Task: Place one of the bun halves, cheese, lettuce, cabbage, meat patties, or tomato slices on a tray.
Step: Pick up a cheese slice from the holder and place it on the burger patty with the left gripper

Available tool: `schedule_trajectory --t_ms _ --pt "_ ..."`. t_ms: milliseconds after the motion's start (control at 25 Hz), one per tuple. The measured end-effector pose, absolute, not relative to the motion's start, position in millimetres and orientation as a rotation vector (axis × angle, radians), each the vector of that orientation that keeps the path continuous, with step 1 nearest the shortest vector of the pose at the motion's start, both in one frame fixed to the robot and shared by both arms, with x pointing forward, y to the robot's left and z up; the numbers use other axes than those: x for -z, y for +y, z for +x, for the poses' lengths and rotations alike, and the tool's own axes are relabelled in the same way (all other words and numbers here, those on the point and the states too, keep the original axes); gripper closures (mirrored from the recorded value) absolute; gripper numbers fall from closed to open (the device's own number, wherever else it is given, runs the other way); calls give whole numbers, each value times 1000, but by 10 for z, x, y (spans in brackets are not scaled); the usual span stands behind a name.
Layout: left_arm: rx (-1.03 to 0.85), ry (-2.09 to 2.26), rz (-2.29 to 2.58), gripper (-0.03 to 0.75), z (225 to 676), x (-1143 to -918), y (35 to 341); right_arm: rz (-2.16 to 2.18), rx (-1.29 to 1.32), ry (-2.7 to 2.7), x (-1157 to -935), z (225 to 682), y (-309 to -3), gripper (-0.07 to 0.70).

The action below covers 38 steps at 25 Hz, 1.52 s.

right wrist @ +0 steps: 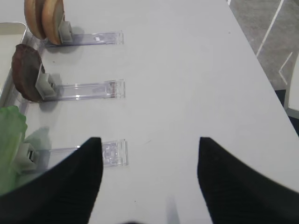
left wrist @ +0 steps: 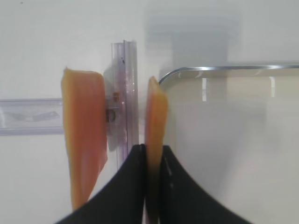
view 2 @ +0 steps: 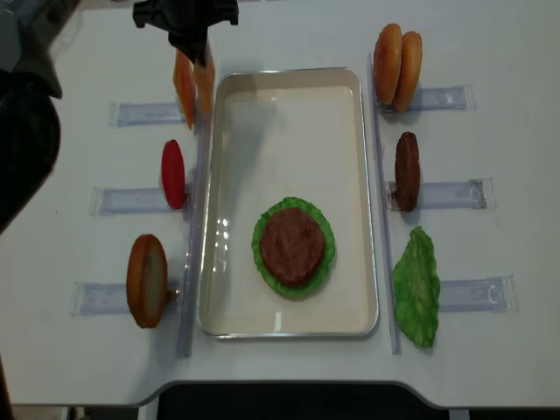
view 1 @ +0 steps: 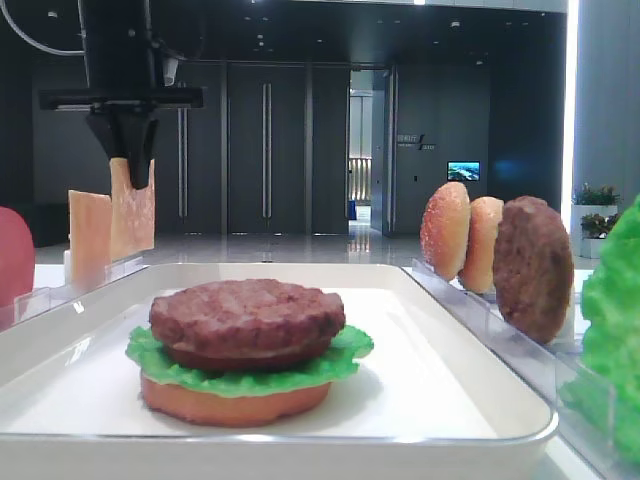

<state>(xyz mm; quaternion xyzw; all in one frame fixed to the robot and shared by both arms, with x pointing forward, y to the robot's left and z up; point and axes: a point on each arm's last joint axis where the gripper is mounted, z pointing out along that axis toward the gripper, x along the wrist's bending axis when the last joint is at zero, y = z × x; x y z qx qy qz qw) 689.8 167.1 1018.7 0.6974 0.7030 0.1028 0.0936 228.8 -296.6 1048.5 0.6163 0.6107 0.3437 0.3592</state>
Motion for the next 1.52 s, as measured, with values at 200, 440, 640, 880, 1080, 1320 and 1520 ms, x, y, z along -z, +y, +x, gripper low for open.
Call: schedule_trajectory --t_ms 200,440,640,880,1080,1320,1520 --pt "-273 2061 2019 680 6840 -10396 1701 1590 -886 1575 -10485 2288 -2966 208" --pt "-246 2011 1983 680 6733 -10658 1705 1590 -886 1575 -10485 2288 -2966 208" --pt "-202 2019 1996 680 6488 -10749 1758 1590 -886 1575 -10485 2288 -2966 208" --pt "-43 2010 1981 680 6184 -10819 1750 1590 -886 1575 -10485 2288 -2966 208" --pt "82 1924 2004 680 6025 -10862 1639 1590 -886 1575 -10485 2288 -2966 208" --pt "92 1851 2059 680 5819 -10945 1469 1590 -886 1575 -10485 2288 -2966 208" --pt "109 1843 2093 680 5608 -10943 1465 1590 -886 1575 -10485 2288 -2966 208"
